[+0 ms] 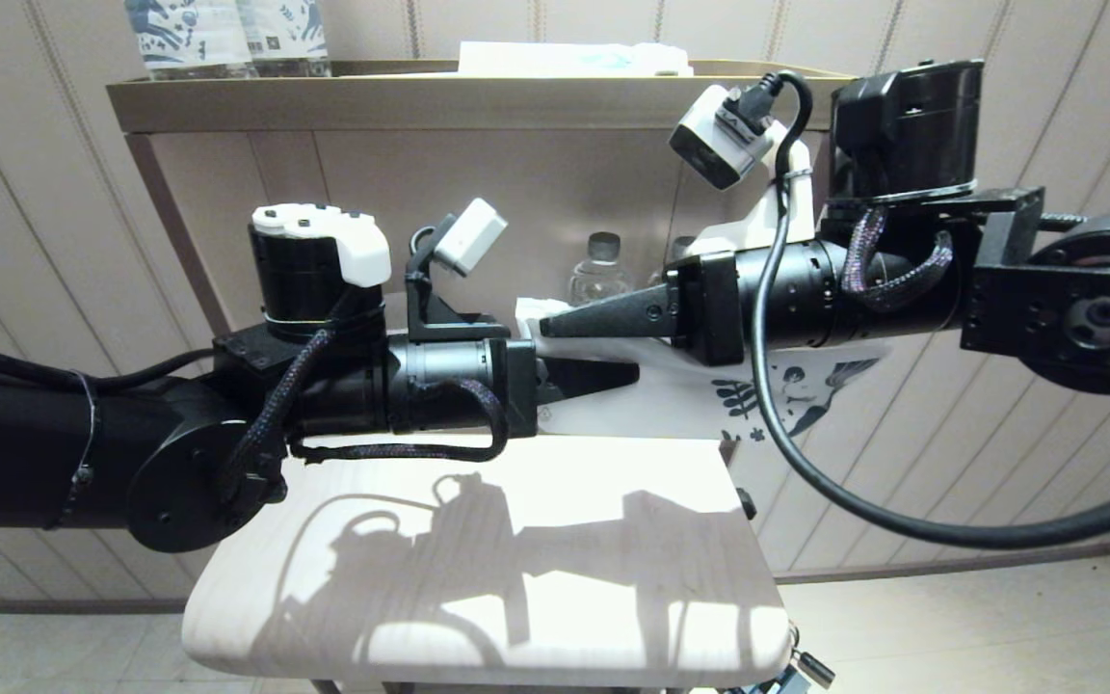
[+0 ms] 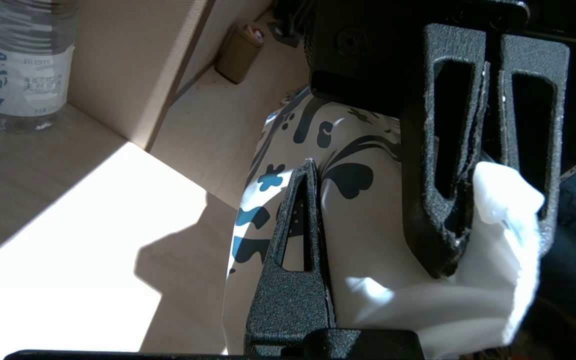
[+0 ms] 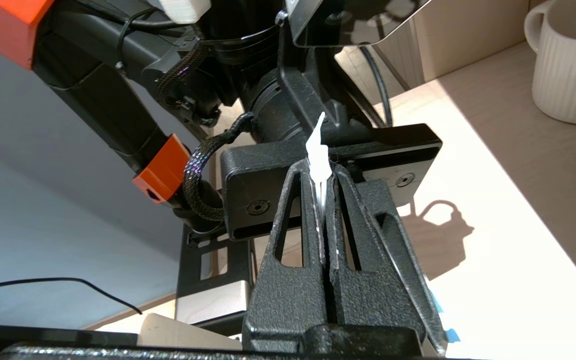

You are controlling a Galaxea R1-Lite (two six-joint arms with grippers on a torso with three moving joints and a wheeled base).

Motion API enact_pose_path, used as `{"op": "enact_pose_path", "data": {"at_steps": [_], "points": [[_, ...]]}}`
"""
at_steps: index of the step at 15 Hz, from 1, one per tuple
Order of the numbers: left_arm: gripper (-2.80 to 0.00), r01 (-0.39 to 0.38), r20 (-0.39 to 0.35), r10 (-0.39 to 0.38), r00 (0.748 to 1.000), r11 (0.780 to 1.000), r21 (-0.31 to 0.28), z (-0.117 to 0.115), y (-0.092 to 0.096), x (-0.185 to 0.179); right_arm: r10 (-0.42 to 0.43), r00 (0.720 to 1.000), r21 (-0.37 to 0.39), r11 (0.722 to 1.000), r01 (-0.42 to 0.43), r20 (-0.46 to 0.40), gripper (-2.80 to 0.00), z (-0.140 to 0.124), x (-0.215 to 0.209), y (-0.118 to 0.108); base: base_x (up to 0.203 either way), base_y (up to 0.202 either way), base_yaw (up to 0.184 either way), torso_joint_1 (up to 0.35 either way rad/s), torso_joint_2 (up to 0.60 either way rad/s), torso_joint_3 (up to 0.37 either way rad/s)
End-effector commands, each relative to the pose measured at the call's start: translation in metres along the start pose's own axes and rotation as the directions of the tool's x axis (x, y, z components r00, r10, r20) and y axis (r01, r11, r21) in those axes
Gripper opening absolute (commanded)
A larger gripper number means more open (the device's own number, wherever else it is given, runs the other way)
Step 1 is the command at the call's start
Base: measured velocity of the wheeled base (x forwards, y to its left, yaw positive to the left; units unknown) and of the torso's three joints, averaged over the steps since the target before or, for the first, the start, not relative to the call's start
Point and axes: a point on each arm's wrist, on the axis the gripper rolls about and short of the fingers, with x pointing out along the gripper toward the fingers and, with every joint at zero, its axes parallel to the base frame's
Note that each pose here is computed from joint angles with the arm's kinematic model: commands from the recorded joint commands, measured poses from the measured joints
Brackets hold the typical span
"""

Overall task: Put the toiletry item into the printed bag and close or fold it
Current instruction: Hand it to the other hand

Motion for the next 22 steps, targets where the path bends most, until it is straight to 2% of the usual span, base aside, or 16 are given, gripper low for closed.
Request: {"op": "enact_pose_path", "data": {"at_steps": [1, 7, 13, 22], "points": [[-2.8, 0.003, -0.005, -0.003, 1.0, 1.0, -0.006, -0.002, 0.001, 0.001, 0.003, 1.0, 0.001, 1.0, -0.003, -0.001, -2.8, -0.001, 0.0, 0.0, 0.0, 0.0, 0.0, 0.0, 0.0, 0.0], [-2.8, 0.002, -0.013, -0.002, 1.0, 1.0, -0.012, -0.004, 0.002, 0.0, -0.03, 0.999, 0.029, 0.999, 0.031, -0.022, -2.8, -0.013, -0.003, -0.008, 0.0, 0.0, 0.0, 0.0, 0.0, 0.0], [-2.8, 0.001, -0.019, -0.001, 1.0, 1.0, -0.017, -0.007, 0.003, 0.001, -0.122, 0.992, 0.025, 0.992, 0.123, -0.029, -2.8, -0.025, -0.027, -0.028, 0.0, 0.0, 0.0, 0.0, 0.0, 0.0], [-2.8, -0.005, -0.027, 0.004, 1.0, 1.0, -0.026, -0.01, 0.007, 0.003, -0.185, 0.983, 0.015, 0.983, 0.185, -0.012, -2.8, -0.026, -0.052, -0.029, 0.0, 0.0, 0.0, 0.0, 0.0, 0.0]]}}
